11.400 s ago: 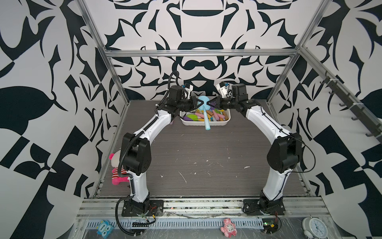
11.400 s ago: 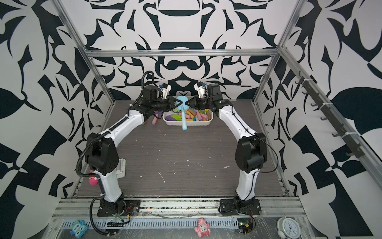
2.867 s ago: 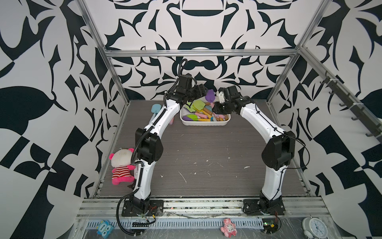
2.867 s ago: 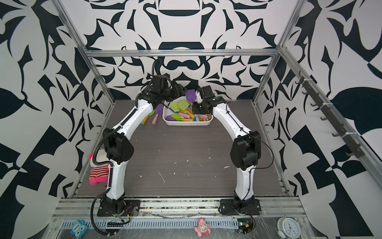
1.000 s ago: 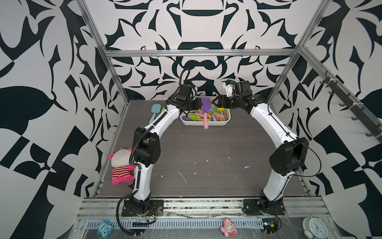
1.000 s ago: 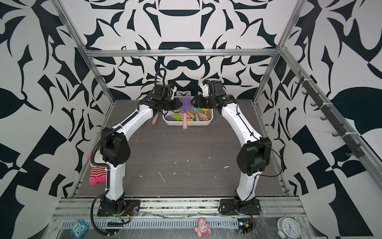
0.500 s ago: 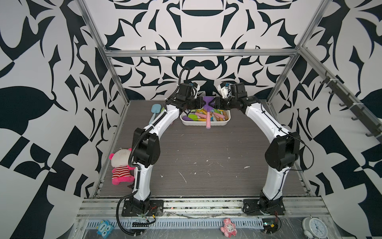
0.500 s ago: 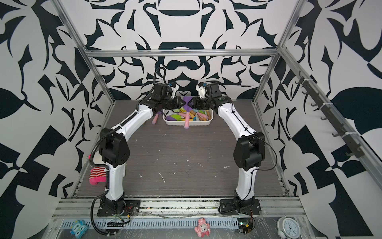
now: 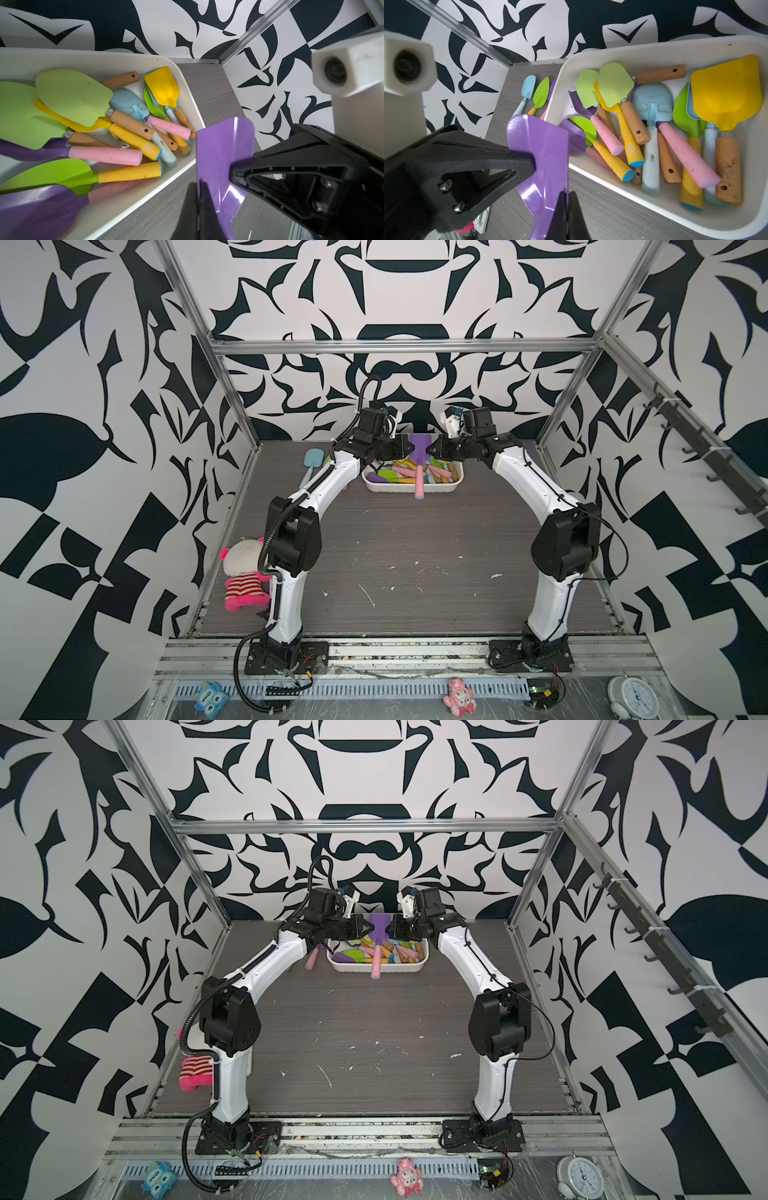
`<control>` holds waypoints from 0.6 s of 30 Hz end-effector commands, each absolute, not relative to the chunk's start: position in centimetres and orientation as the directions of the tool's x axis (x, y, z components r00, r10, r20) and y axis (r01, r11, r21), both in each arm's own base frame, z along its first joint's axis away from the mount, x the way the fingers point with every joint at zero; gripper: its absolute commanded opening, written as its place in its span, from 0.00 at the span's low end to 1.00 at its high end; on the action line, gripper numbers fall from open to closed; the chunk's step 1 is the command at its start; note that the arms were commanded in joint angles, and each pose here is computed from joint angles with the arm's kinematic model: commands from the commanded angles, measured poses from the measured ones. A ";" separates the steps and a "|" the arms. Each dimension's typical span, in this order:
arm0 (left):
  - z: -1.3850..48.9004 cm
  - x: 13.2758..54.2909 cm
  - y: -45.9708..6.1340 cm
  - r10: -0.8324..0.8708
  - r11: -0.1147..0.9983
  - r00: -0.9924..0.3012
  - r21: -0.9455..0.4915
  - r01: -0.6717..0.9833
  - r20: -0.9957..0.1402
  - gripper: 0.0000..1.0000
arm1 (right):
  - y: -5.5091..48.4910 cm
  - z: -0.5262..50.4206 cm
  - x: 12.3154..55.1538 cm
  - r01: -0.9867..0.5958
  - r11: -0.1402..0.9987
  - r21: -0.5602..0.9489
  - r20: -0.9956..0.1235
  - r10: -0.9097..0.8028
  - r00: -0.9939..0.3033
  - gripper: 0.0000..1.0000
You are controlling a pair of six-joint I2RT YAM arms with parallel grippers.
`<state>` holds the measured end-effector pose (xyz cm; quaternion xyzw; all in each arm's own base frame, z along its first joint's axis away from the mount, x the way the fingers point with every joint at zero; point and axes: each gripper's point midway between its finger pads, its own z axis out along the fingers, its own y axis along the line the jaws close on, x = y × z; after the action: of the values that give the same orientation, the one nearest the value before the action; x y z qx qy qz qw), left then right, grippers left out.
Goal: Take the shovel out of the storage box
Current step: Place the shovel at the corner of the board.
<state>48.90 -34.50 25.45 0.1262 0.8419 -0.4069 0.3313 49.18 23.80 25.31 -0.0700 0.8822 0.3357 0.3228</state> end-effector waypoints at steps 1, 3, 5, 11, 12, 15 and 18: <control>28.0 48.3 -34.8 -0.083 0.601 -0.722 -0.613 0.513 -0.687 0.00 | 23.5 29.4 48.7 -0.362 0.764 0.534 -0.680 0.135 -0.721 0.00; 28.1 48.3 -35.1 -0.084 0.595 -0.722 -0.616 0.516 -0.687 0.00 | 23.5 29.7 48.6 -0.360 0.765 0.534 -0.686 0.142 -0.714 0.00; 28.1 48.2 -35.3 -0.085 0.591 -0.722 -0.618 0.519 -0.687 0.01 | 23.4 29.8 48.4 -0.355 0.771 0.529 -0.689 0.146 -0.710 0.00; 28.2 48.3 -34.3 -0.133 0.634 -0.727 -0.622 0.460 -0.673 0.65 | 22.3 30.0 48.2 -0.293 0.807 0.513 -0.690 0.184 -0.700 0.00; 28.4 48.3 -34.0 -0.145 0.644 -0.725 -0.621 0.448 -0.673 0.69 | 22.0 30.2 48.3 -0.279 0.814 0.510 -0.691 0.194 -0.696 0.00; 28.8 47.9 -32.8 -0.181 0.674 -0.711 -0.612 0.414 -0.680 0.83 | 21.2 30.2 48.5 -0.232 0.833 0.502 -0.688 0.223 -0.691 0.00; 28.8 46.4 -32.7 -0.160 0.700 -0.702 -0.581 0.415 -0.694 0.84 | 20.7 30.0 48.8 -0.190 0.847 0.497 -0.677 0.242 -0.695 0.00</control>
<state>47.43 -33.25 25.29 0.0774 0.8538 -0.3883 0.3380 48.73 21.53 27.02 -0.0084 0.8892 0.2857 0.3572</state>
